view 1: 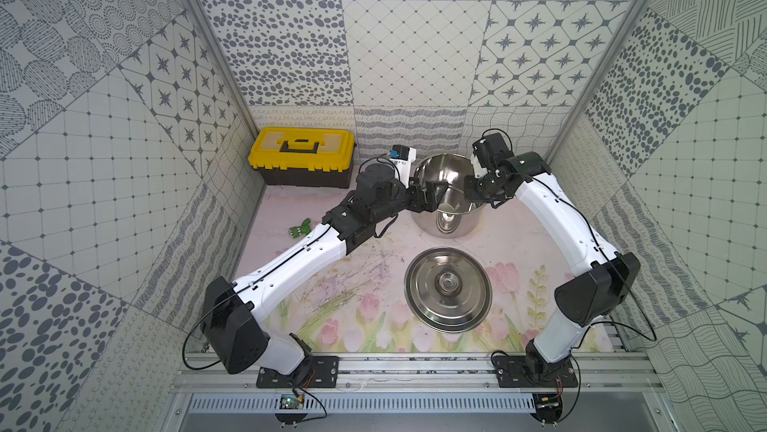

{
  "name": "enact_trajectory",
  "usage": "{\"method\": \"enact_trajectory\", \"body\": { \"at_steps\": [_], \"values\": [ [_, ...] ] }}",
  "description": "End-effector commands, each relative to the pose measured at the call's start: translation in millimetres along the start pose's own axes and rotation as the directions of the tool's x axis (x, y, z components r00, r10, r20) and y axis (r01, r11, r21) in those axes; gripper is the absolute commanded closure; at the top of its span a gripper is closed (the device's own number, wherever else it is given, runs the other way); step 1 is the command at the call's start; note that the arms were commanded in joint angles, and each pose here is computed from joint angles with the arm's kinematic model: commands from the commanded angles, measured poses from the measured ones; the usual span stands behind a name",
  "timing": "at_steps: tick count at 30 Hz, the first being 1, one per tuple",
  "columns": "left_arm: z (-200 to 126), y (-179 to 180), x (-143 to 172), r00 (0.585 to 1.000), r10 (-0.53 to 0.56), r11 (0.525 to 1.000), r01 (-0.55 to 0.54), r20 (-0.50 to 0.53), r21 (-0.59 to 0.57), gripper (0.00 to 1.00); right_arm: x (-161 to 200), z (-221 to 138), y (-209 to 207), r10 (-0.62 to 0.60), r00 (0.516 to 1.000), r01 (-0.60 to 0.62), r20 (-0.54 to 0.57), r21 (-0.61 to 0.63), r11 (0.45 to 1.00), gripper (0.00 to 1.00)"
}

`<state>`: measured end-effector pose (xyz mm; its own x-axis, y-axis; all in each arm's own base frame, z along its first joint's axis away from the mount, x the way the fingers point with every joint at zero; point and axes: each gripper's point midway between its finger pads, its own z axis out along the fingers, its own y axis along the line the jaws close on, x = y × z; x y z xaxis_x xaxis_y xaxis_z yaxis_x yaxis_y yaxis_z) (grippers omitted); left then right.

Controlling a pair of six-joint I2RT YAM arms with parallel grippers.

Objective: Stir the soup with a spoon
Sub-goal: Stir the soup in the pan with a stick.

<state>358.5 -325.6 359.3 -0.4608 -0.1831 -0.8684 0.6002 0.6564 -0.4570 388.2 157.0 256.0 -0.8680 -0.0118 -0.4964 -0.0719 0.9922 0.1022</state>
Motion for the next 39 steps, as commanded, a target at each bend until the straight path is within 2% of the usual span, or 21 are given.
{"method": "enact_trajectory", "body": {
  "at_steps": [1, 9, 17, 22, 28, 33, 39],
  "values": [
    [-4, -6, -9, 0.999, 0.007, 1.000, -0.007, 0.043, 0.015, 0.00, -25, 5, 24, 0.044, 0.996, -0.039, 0.072, -0.061, 0.997, 1.00],
    [-19, -1, -5, 0.999, 0.019, 1.000, -0.019, 0.037, -0.016, 0.00, -72, 16, 35, 0.011, 0.991, -0.008, 0.130, -0.022, 1.000, 1.00],
    [-27, 0, -5, 0.999, 0.033, 0.999, -0.031, 0.043, -0.029, 0.00, -94, 13, -1, 0.002, 0.989, -0.012, 0.148, 0.068, 0.998, 1.00],
    [-25, -1, -8, 0.998, 0.044, 0.999, -0.043, 0.049, -0.026, 0.00, -83, 7, -24, 0.004, 0.992, -0.016, 0.124, 0.101, 0.995, 1.00],
    [-19, -1, -8, 0.998, 0.042, 0.999, -0.041, 0.056, -0.017, 0.00, -54, -2, -30, -0.006, 0.997, -0.001, 0.078, 0.096, 0.995, 1.00],
    [-15, 1, -7, 0.998, 0.031, 0.999, -0.030, 0.057, -0.015, 0.00, -30, -9, -20, 0.001, 0.998, -0.004, 0.062, 0.044, 0.999, 1.00],
    [-14, 0, -6, 0.998, 0.030, 0.999, -0.029, 0.050, -0.014, 0.00, -16, -4, 16, 0.015, 0.999, -0.013, 0.048, -0.046, 0.999, 1.00]
  ]
}}
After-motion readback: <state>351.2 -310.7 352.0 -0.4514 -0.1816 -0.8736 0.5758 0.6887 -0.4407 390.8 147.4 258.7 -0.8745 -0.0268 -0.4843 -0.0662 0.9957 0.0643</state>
